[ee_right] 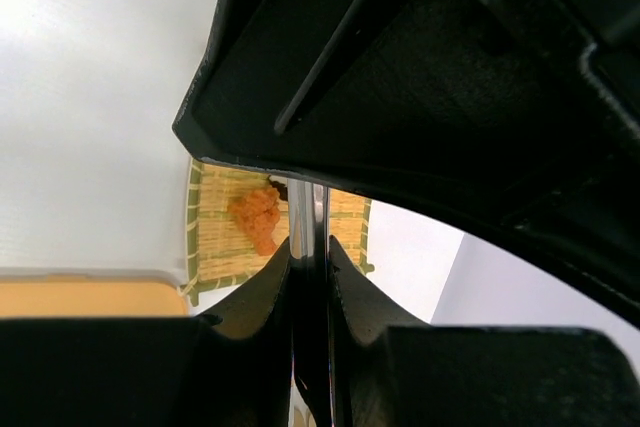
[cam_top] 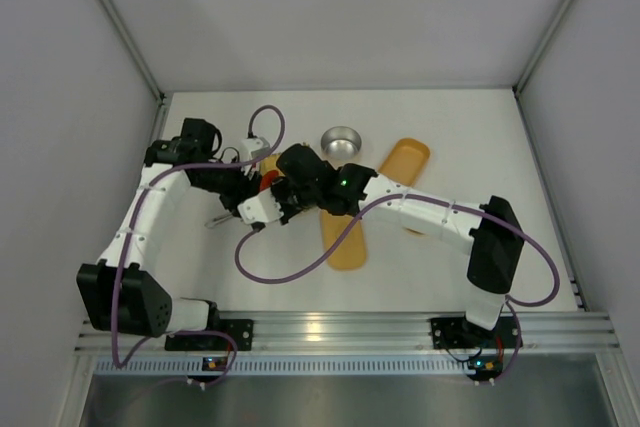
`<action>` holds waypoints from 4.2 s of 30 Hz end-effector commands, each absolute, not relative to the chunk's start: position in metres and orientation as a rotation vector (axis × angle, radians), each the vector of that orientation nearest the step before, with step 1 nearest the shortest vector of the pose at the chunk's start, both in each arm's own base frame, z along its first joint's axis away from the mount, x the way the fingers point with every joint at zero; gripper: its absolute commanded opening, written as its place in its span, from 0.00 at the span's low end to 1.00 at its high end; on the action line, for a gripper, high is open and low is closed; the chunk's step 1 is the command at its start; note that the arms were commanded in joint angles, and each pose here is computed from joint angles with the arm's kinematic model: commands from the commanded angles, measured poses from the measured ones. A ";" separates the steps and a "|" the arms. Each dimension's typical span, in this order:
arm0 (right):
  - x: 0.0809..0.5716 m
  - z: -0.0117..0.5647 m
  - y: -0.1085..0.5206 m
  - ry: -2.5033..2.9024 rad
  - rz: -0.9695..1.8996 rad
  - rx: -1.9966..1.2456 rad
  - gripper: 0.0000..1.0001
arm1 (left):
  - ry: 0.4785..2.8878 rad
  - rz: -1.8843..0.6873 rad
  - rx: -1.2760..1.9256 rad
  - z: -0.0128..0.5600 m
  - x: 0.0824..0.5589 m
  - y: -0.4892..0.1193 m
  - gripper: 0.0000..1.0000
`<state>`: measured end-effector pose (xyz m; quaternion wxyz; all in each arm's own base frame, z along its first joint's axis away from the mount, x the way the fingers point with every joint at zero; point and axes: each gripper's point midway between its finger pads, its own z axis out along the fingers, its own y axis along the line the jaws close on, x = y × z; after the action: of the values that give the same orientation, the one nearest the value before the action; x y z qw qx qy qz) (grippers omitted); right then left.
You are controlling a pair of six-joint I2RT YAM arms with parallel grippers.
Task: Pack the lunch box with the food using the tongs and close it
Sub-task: Pick up the clamp at the center of the board, then pick up the fake food from the plate.
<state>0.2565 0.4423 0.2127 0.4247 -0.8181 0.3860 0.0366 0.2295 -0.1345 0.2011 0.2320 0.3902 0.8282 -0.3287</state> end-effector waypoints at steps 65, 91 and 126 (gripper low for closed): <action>0.257 0.264 0.082 1.708 0.061 -0.801 0.99 | 2.354 -0.531 0.980 0.201 0.249 -0.060 0.59; 0.256 0.228 0.075 1.798 0.059 -0.777 0.99 | 2.496 -0.440 0.827 0.156 0.298 -0.033 0.57; 0.262 0.221 0.076 1.810 0.058 -0.787 0.99 | 2.592 -0.460 0.852 0.112 0.298 -0.050 0.50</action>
<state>0.2514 0.0791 0.2100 0.5244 -0.3462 0.7772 0.0331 0.2921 -0.0479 0.1123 0.1768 0.3023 0.9220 -0.1648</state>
